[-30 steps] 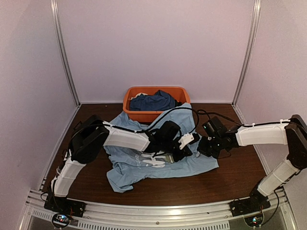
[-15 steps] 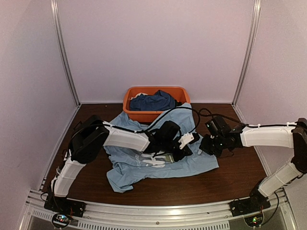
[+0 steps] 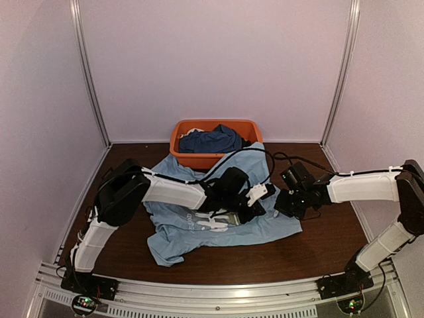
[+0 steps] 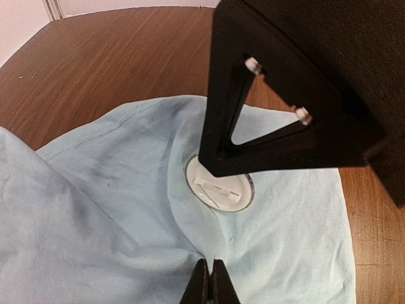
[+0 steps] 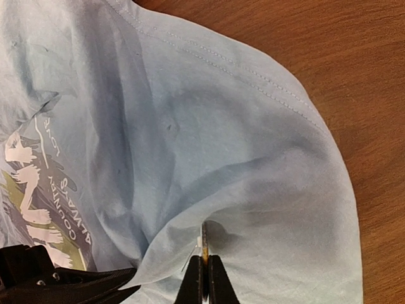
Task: Pin the brooch onto the clothing
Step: Pin the brooch onto the flattened clothing.
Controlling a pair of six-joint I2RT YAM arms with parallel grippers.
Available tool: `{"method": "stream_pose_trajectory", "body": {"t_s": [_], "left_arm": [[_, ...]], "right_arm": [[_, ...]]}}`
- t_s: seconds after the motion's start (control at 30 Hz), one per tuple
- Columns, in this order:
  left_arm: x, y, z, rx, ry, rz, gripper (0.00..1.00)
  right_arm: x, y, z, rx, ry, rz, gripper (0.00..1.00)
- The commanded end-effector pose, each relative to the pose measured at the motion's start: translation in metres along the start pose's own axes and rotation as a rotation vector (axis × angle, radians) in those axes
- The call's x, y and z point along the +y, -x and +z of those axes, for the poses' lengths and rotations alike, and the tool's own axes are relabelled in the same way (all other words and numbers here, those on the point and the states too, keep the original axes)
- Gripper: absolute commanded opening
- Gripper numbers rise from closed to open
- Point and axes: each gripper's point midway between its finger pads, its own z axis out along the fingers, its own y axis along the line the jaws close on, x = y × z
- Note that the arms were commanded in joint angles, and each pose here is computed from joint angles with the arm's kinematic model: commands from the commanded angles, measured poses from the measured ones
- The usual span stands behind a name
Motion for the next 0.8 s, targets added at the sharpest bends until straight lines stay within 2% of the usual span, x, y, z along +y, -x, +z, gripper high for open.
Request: {"method": "stream_pose_trajectory", "body": {"t_s": [0.0,0.77], "left_arm": [[-0.005,0.033,-0.013,-0.08,-0.006,0.028,0.0],[-0.008,0.034,-0.013,-0.088,-0.023,0.034,0.0]], "right_arm": [[0.004,0.015,-0.009,-0.053,0.001,0.003,0.0],[0.017,0.013,0.005,-0.025,0.019,-0.026,0.0]]}}
